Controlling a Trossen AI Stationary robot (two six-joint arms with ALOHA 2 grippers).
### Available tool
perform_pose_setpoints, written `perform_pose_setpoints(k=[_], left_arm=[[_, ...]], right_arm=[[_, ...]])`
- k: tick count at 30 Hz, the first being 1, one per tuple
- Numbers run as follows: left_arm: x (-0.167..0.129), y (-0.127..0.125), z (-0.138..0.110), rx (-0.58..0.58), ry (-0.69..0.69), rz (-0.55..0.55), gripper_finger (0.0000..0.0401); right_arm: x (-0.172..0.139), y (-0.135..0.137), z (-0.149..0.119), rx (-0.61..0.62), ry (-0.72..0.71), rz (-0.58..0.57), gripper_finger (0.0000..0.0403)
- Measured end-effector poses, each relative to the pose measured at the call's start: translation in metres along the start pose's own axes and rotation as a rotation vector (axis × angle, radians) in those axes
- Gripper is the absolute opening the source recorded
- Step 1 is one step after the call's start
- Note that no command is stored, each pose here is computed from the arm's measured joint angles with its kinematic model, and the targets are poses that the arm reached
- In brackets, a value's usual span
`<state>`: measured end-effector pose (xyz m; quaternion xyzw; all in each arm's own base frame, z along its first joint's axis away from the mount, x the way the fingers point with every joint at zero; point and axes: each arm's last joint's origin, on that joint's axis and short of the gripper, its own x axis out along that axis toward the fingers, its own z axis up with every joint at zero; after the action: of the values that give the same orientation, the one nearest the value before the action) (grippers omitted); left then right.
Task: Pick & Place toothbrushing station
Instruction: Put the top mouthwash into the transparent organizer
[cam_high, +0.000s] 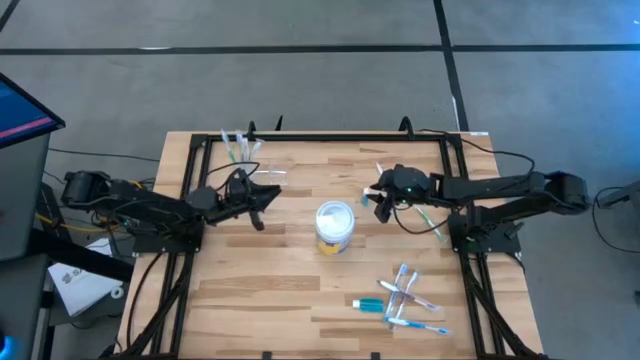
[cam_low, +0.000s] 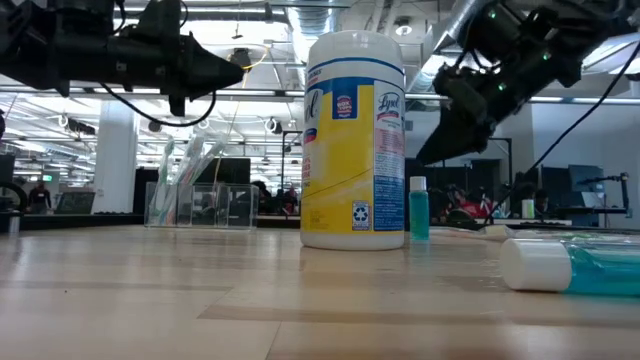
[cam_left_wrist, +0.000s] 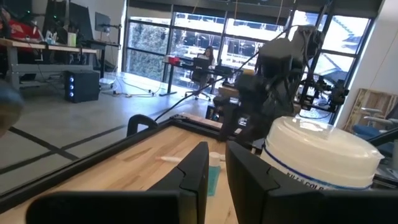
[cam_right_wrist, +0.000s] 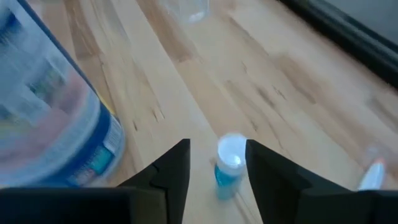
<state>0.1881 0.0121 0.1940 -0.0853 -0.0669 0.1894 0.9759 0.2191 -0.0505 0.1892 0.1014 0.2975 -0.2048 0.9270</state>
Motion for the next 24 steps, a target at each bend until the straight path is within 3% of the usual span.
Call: perform_pose_setpoints(k=[24], left_arm=[[0.001,-0.001,0.0,0.019,0.0,-0.003,0.0049]], right_arm=[[0.029,-0.003,-0.016,-0.011,0.055,-0.046,0.0151]])
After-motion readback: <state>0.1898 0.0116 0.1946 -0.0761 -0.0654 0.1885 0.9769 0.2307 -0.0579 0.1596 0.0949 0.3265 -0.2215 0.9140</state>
